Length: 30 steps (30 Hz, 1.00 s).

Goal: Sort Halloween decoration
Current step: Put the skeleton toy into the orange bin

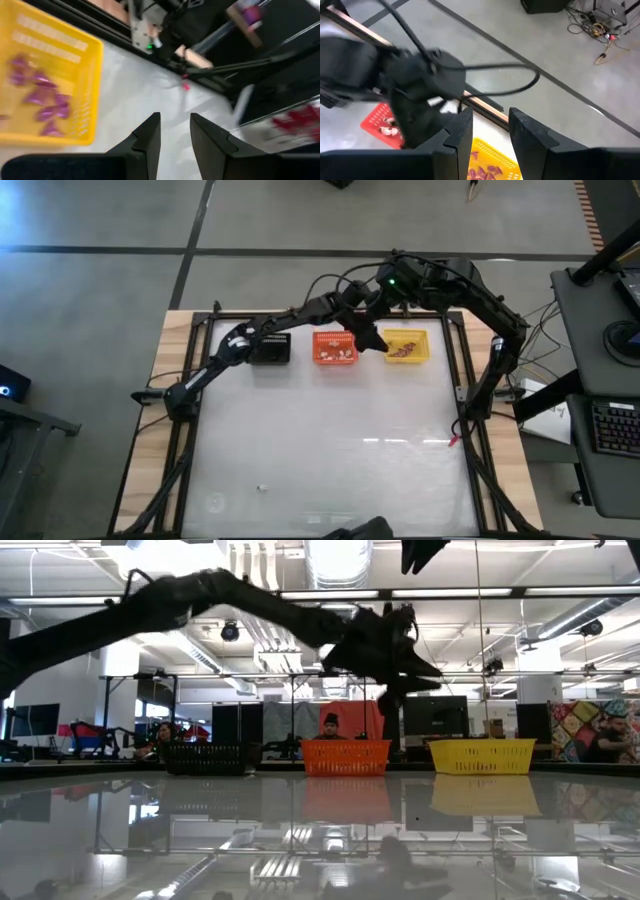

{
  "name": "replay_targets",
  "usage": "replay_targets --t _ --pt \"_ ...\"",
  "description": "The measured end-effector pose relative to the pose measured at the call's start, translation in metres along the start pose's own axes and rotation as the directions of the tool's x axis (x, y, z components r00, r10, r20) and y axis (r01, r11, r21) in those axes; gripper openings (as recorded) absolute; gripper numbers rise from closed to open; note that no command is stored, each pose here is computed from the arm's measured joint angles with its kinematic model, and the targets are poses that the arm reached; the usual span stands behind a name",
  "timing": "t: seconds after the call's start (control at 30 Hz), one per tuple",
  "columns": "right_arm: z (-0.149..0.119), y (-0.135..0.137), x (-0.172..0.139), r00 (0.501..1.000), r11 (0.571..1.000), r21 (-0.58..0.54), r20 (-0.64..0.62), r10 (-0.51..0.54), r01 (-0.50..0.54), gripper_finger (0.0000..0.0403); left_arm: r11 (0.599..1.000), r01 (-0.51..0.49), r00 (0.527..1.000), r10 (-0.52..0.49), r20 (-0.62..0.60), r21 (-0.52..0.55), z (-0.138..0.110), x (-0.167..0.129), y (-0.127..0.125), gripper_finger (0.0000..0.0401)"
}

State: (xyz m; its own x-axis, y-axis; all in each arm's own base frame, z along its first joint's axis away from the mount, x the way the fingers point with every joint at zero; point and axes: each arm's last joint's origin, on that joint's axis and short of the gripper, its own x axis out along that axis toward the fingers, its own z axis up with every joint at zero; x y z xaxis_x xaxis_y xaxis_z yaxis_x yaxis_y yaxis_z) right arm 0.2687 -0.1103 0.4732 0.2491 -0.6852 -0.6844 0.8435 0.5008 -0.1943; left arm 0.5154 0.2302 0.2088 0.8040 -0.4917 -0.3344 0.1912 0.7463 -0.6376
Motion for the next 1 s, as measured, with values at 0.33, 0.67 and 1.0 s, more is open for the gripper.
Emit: replay_targets --t 0.33,0.67,1.0 --pt "0.000 0.000 0.000 1.000 0.999 -0.033 -0.002 0.004 -0.004 0.0118 0.930 -0.281 0.938 0.318 -0.134 0.238 0.014 -0.054 -0.065 0.0086" --pt "-0.005 0.008 -0.007 0.979 0.976 -0.099 -0.071 0.190 -0.196 0.0118 0.844 -0.413 0.793 0.518 -0.320 0.342 0.009 -0.114 -0.120 0.0087" --pt "-0.014 0.025 -0.015 0.970 0.960 -0.149 -0.084 0.228 -0.238 0.0118 0.823 -0.435 0.787 0.545 -0.289 0.365 0.014 -0.163 -0.173 0.0087"
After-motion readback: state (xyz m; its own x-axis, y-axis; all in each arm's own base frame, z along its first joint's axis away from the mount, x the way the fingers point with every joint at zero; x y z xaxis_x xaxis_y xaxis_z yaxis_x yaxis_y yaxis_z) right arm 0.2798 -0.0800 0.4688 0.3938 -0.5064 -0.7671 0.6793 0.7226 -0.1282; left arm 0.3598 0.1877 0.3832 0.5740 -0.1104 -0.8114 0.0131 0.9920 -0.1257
